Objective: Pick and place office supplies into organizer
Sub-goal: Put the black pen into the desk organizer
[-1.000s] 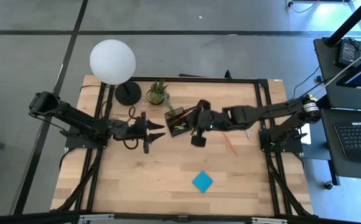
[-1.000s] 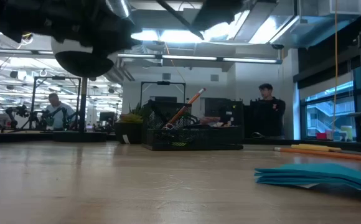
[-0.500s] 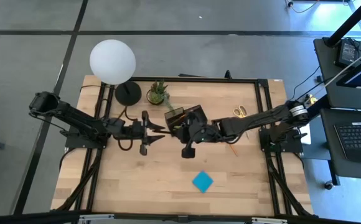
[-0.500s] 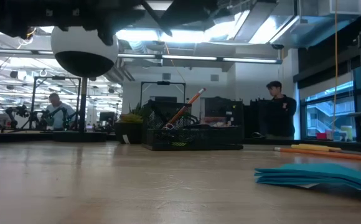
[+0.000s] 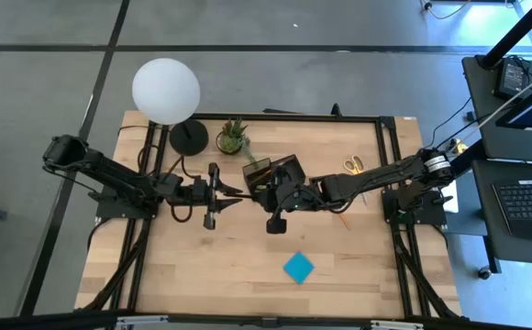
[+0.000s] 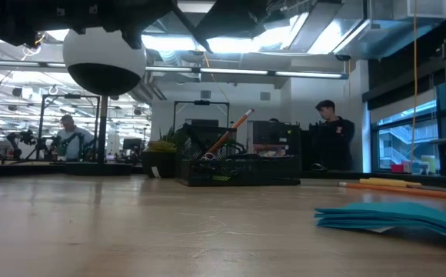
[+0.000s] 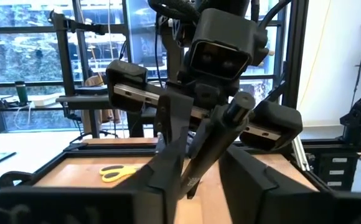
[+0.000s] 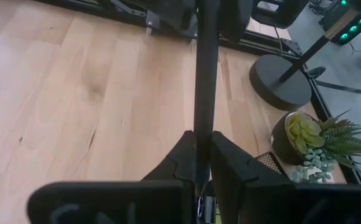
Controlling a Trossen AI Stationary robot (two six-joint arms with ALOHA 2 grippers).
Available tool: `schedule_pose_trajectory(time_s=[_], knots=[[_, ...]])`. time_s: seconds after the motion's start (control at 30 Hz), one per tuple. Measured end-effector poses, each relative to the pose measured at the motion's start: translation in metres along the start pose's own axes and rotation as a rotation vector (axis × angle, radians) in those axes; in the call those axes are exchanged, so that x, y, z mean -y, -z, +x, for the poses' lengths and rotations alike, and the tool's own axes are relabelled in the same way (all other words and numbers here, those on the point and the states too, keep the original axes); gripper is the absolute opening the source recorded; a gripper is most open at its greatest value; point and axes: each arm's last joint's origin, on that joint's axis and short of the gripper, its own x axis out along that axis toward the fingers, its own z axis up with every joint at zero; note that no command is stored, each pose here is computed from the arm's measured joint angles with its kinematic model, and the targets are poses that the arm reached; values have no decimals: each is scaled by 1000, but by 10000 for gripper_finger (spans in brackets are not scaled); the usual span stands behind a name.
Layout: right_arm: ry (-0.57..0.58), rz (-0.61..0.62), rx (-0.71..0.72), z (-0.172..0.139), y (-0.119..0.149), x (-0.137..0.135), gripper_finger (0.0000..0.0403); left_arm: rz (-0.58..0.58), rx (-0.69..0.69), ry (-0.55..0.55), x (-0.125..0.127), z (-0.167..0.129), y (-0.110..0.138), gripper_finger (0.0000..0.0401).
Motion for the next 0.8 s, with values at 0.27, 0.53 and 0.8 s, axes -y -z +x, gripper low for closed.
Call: schedule_pose_trajectory(time_s=[0.27, 0.53, 0.8], knots=[[0, 0, 0, 0, 0, 0, 36, 35, 10, -3, 0, 0, -1, 34], [-2, 8, -46, 0, 4, 0, 46, 66, -4, -25, -1, 0, 1, 34], [66, -10, -195, 3, 20, 15, 132, 58, -16, -85, -3, 0, 1, 34]])
